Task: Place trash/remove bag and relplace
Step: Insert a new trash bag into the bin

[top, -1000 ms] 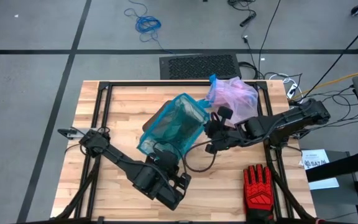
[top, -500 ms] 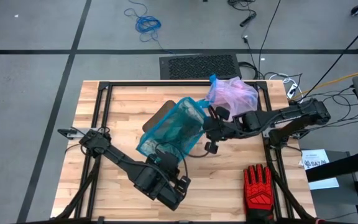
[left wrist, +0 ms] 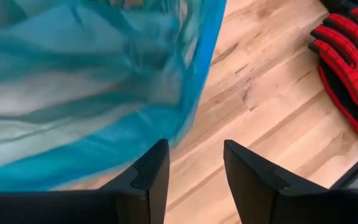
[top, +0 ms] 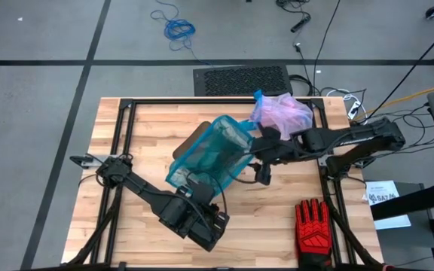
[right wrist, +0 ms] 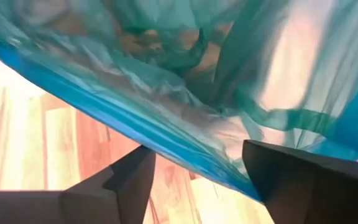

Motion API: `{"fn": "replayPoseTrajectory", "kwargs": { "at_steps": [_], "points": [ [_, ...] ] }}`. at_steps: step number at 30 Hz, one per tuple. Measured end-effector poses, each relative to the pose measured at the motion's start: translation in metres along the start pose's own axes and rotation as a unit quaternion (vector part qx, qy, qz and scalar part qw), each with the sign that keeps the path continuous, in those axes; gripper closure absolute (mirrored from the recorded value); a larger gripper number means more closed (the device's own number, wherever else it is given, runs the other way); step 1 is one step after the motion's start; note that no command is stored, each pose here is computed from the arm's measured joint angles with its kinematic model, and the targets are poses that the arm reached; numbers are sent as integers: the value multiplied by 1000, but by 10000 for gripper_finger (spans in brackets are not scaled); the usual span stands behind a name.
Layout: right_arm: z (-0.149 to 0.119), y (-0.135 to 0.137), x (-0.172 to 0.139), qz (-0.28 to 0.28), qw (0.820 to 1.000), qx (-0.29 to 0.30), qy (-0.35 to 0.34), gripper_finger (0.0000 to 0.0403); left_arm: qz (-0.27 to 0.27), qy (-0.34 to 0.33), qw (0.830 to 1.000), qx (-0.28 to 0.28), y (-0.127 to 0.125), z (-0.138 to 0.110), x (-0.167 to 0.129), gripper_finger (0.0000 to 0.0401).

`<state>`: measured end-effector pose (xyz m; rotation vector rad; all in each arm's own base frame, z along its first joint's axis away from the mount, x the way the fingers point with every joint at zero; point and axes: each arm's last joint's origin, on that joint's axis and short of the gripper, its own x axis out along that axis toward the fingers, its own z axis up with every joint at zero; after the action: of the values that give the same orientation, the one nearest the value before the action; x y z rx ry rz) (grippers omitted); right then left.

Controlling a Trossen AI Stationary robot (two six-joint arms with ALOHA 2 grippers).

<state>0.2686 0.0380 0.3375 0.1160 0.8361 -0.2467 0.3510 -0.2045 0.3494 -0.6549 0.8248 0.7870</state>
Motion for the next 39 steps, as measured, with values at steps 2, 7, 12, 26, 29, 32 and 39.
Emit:
{"fn": "replayPoseTrajectory", "kwargs": {
  "at_steps": [2,7,12,26,29,32,39],
  "points": [
    [2,-2,-9,5,1000,-2,-14,161,-1,3,1000,0,0,0,0,253],
    [5,-8,-27,24,999,1,-40,146,-5,4,1000,2,1,2,-3,252],
    [2,-14,-20,9,1000,8,-24,144,-5,11,1000,13,1,1,-3,252],
    [-9,-17,5,72,996,16,42,144,-4,15,1000,13,1,2,-2,252],
    [1,-18,-11,80,996,18,17,144,-4,15,1000,13,1,2,-2,252],
    [11,-19,-25,88,996,19,-9,144,-4,16,1000,13,1,2,-2,252],
    [14,-16,-19,90,996,22,0,199,-4,17,1000,13,1,2,-2,253]
  ]
}}
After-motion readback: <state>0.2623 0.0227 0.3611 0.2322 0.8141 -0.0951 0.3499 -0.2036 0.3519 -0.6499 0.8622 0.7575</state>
